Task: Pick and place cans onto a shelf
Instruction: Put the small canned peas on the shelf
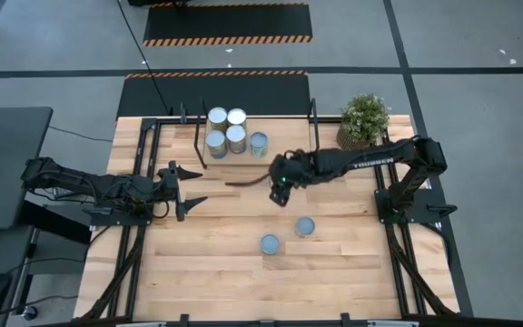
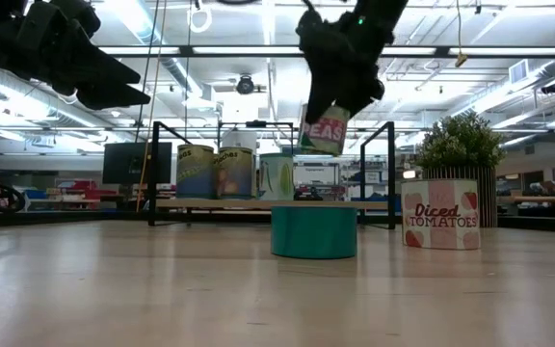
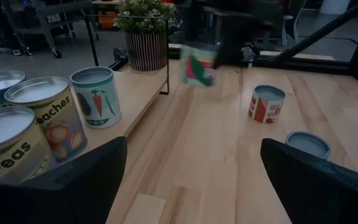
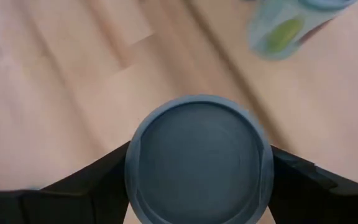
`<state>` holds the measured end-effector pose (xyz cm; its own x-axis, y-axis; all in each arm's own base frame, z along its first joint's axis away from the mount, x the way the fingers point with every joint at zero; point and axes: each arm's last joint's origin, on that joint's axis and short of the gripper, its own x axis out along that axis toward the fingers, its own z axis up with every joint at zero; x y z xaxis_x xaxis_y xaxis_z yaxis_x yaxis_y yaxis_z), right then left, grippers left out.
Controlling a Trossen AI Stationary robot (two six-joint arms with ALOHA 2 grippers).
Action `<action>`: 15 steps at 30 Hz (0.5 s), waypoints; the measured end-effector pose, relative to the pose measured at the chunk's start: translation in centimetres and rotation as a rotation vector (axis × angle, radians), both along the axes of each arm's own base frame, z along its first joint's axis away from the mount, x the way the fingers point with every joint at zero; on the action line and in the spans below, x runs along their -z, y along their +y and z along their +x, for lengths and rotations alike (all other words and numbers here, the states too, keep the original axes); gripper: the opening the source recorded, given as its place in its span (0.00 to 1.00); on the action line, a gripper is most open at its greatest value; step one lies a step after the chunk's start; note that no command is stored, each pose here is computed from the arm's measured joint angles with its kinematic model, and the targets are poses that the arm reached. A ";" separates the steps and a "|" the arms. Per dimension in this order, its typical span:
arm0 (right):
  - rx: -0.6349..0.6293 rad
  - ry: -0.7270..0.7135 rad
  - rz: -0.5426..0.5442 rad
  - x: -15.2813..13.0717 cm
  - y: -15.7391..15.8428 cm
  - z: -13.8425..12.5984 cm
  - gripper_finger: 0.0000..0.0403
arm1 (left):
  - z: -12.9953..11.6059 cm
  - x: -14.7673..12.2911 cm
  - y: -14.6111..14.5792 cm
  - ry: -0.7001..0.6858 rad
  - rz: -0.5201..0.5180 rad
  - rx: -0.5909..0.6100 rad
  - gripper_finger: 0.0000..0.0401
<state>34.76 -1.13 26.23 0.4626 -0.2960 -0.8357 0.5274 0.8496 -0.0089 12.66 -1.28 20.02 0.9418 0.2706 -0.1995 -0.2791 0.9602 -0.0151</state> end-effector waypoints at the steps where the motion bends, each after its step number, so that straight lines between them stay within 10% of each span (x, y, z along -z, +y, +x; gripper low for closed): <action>1: 0.004 0.005 -0.014 0.0 -0.8 0.0 0.76 | 0.0 0.0 0.0 0.000 0.000 0.000 0.93; 15: 0.092 -0.015 -0.070 0.5 -11.9 -1.4 0.76 | 0.0 0.0 0.0 0.001 0.004 0.002 0.93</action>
